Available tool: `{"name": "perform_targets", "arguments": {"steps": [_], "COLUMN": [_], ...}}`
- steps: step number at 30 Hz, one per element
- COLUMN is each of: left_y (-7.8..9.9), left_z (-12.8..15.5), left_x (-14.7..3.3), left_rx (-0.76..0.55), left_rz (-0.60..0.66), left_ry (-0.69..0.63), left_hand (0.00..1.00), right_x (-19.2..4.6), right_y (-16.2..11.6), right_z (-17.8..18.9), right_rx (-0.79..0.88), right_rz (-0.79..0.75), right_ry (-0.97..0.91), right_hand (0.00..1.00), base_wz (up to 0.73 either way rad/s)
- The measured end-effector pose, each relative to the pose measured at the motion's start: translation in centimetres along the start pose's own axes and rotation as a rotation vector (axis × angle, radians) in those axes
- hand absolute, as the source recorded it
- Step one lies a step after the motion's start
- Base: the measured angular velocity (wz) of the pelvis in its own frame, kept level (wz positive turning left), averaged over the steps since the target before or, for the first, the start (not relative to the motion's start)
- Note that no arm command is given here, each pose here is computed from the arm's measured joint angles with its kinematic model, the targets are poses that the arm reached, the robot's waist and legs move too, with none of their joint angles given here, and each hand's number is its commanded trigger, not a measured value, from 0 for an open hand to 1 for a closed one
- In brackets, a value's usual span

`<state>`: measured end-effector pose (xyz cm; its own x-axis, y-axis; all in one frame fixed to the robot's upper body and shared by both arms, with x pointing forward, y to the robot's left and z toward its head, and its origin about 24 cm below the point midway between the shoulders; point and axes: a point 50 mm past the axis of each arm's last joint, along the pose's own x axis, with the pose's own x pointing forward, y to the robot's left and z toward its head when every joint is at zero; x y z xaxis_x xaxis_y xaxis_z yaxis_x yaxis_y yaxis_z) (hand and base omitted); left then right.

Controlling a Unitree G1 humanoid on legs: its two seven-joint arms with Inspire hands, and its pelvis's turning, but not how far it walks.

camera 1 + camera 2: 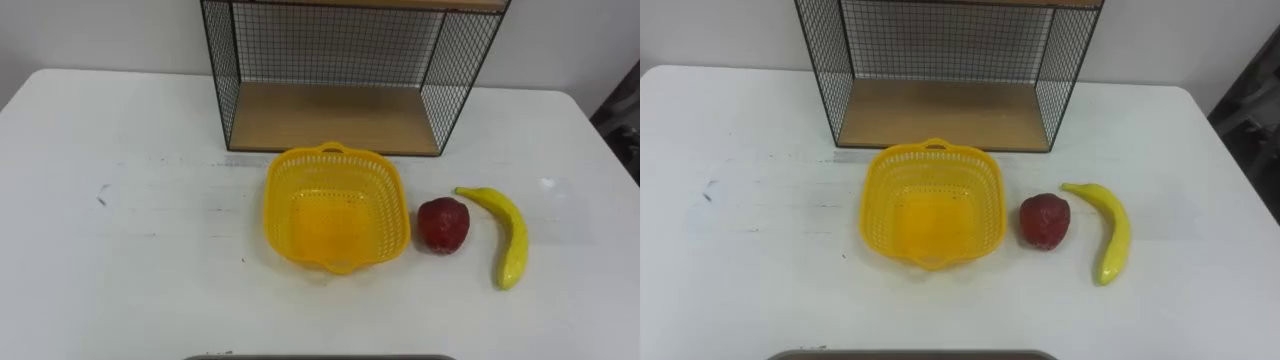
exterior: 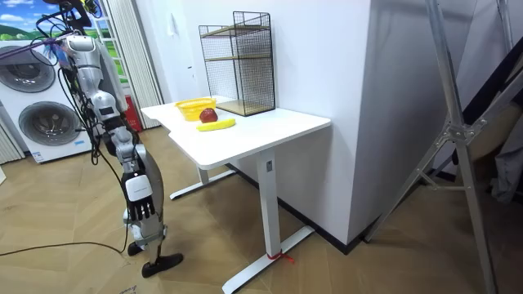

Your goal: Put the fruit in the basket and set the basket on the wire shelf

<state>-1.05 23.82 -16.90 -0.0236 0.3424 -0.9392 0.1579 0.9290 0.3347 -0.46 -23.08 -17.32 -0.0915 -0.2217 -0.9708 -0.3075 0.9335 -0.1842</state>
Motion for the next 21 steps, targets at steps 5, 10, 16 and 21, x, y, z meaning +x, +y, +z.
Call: {"name": "perform_targets", "arguments": {"steps": [5, 10, 16, 21], "left_y": [0.00, 0.11, 0.20, 0.18], "left_z": [-0.05, 0.09, 0.50, 0.47], "left_x": [0.00, -0.01, -0.02, -0.02], "left_rx": [0.001, -0.003, -0.006, -0.006], "left_rz": [0.004, 0.009, 0.013, 0.013], "left_ry": [-0.006, -0.016, -0.034, -0.039], "left_hand": [0.00, 0.00, 0.00, 0.00], "right_x": [0.00, -0.01, -0.02, -0.02], "right_y": [0.00, -0.08, -0.27, -0.30], "right_z": [0.00, 0.17, 0.32, 0.33], "right_rx": [0.000, 0.000, 0.004, 0.041], "right_rz": [-0.003, -0.014, -0.042, -0.052], "right_ry": [-0.003, -0.013, -0.017, -0.020], "right_hand": [0.00, 0.00, 0.00, 0.00], "base_wz": [0.00, 0.00, 0.00, -0.01]}}
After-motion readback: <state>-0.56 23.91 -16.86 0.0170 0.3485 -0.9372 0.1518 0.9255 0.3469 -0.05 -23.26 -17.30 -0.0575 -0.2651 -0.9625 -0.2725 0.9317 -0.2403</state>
